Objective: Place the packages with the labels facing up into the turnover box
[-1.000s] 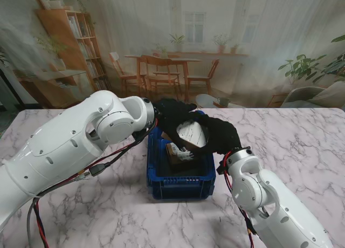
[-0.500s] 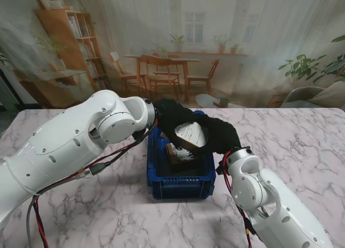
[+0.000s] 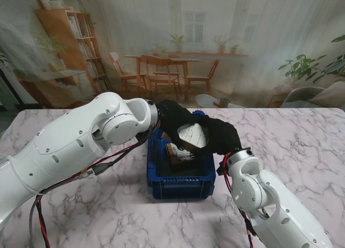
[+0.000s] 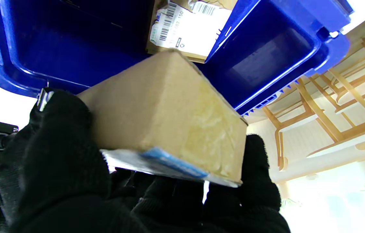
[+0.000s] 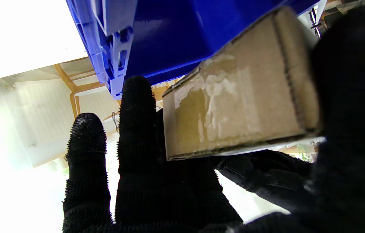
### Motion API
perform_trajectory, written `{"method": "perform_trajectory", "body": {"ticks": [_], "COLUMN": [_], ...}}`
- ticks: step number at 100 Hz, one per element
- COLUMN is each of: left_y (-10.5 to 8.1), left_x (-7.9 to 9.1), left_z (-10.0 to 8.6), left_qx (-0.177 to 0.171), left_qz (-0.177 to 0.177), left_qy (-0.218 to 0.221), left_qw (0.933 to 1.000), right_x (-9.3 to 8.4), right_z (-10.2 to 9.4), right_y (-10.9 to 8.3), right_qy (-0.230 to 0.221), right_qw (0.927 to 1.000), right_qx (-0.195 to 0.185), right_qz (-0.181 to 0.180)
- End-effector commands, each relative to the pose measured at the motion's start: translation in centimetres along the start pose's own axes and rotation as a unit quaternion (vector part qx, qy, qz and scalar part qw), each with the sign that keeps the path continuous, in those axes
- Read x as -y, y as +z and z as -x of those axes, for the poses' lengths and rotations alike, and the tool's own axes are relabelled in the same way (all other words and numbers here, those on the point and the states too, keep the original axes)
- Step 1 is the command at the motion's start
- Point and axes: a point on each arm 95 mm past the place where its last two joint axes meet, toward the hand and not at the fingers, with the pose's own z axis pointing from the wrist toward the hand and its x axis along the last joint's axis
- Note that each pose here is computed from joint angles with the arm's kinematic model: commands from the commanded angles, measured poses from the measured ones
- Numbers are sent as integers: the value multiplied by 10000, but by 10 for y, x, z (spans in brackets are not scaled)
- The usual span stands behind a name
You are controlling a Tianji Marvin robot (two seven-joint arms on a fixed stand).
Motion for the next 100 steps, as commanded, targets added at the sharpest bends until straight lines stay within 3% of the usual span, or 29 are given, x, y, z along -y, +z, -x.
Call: {"method": "perform_trajectory", "body": {"ticks": [1,54,100], "left_y": [4,9,14], "left_x": [-5,-11,-20], "left_z": [0,-2,3], "left_qx": [16,299,458], "left_qz": [213,89,-204], "left_qy": [-71,-362,-635], "left_qw": [9997,9989,9967], "right_x": [-3,-3,-9], "right_z": [-2,0,7], "right_y": [0,-4,-16], "right_qy": [44,280,969], "right_qw": [10000,9994,9941], "right_qx": [-7,107,475], "right_qz": [66,147,79]}}
